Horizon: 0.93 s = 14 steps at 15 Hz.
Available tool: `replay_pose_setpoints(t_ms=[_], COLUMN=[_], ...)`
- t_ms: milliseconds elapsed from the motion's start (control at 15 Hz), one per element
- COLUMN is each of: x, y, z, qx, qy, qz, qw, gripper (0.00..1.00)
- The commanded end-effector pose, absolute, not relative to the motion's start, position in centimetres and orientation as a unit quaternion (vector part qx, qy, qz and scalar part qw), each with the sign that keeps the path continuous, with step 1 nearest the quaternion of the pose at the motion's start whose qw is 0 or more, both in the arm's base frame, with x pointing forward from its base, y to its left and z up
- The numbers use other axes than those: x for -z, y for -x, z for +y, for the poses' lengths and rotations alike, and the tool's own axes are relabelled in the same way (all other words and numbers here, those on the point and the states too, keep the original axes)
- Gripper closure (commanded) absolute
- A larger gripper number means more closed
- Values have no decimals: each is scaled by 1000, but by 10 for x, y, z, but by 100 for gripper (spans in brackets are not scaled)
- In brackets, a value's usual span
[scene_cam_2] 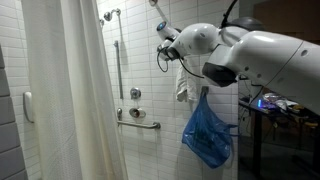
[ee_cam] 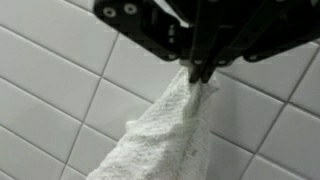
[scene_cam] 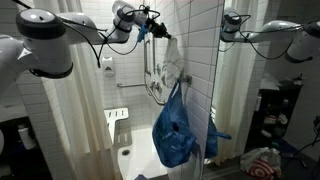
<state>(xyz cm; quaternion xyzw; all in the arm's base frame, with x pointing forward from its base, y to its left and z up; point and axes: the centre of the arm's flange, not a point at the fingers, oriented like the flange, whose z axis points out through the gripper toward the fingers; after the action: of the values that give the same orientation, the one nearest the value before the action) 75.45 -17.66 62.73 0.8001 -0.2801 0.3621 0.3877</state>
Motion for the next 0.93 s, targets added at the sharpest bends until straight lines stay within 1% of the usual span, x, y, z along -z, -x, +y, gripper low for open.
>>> replay_pose_setpoints(t_ms=[0, 467, 867], x=[-618, -601, -597], y=[-757, -762, -763], z=[-171, -166, -163], qx=[-361, -359, -368], qy=[-789, -782, -779], qz=[-253, -228, -226], qw=[428, 457, 453], gripper=[99, 99, 99])
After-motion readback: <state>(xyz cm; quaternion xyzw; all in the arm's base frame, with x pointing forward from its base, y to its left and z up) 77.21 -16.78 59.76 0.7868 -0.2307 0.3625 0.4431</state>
